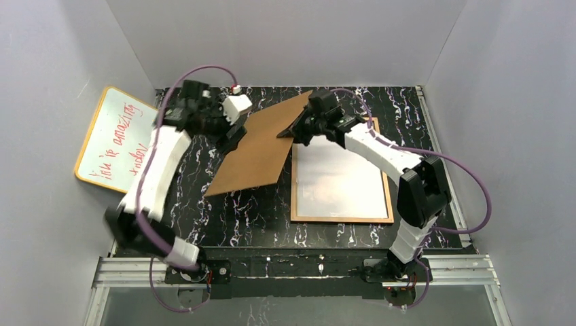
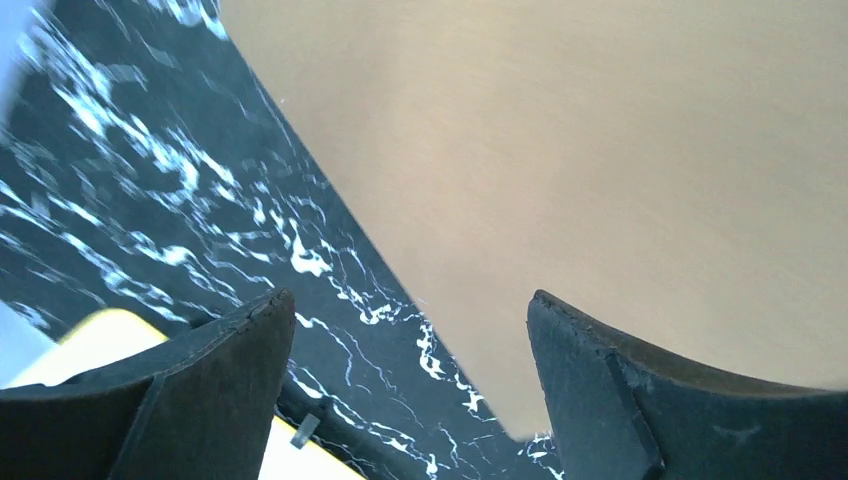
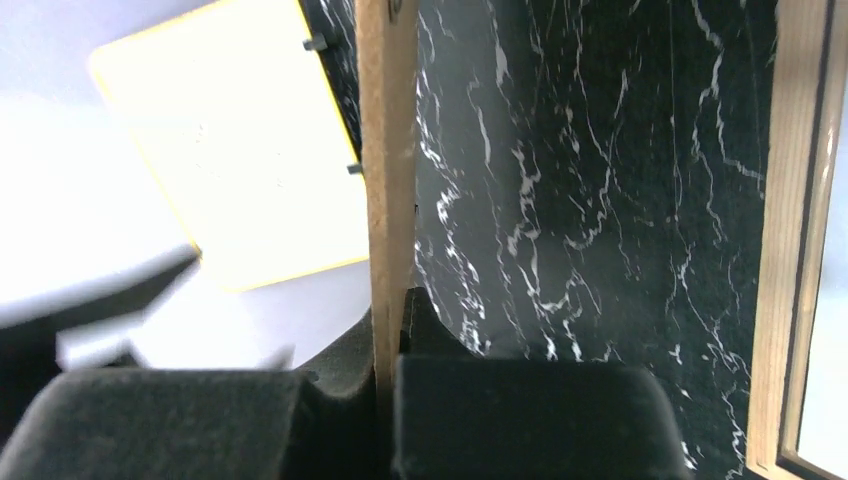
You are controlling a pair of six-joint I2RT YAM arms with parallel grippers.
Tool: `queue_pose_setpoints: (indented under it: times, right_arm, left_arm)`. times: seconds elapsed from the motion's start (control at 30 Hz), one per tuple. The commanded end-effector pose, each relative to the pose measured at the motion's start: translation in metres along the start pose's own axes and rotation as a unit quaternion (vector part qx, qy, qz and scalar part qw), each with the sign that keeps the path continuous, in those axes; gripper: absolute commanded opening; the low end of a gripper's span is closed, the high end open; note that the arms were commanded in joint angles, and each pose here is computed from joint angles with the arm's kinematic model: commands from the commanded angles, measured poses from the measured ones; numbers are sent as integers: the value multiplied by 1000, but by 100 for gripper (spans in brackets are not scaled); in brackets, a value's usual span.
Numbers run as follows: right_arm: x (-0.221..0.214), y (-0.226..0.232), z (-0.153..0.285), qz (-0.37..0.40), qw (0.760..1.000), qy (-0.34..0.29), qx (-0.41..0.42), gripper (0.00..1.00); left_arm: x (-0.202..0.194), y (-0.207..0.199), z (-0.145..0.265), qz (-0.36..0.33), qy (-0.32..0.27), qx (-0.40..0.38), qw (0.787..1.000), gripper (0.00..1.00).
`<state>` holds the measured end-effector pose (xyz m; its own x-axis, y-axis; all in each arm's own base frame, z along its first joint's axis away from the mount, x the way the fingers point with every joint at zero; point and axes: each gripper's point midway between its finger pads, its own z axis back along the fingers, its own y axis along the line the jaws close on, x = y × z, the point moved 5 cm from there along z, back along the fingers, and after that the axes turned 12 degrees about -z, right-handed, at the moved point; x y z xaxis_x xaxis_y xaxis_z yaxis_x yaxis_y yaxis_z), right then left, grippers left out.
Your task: Put the photo into the frame
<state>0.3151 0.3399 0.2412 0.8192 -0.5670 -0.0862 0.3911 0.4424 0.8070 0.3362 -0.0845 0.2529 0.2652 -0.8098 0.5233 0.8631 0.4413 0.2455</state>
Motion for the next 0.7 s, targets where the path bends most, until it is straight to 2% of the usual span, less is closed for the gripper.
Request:
queue_pose_setpoints:
  times: [0.0, 0.13, 0.2, 0.43, 0.67]
  right_arm:
    - [23, 54, 25, -32, 996, 14, 83, 1]
    - [35, 68, 39, -47, 993, 19, 109, 1]
    - [34, 72, 45, -62, 990, 30, 124, 1]
    - [13, 77, 58, -114, 975, 81, 170, 1]
    - [-13, 88, 53, -127, 967, 121, 186, 1]
  left_arm:
    - [20, -65, 74, -155, -160, -31, 974, 87]
    - [32, -84, 118, -192, -211, -6, 959, 90]
    - [30, -95, 128, -212, -215, -27, 953, 90]
    - [13, -117, 127, -255, -225, -27, 940, 87]
    - [17, -95, 128, -310, -223, 74, 921, 84]
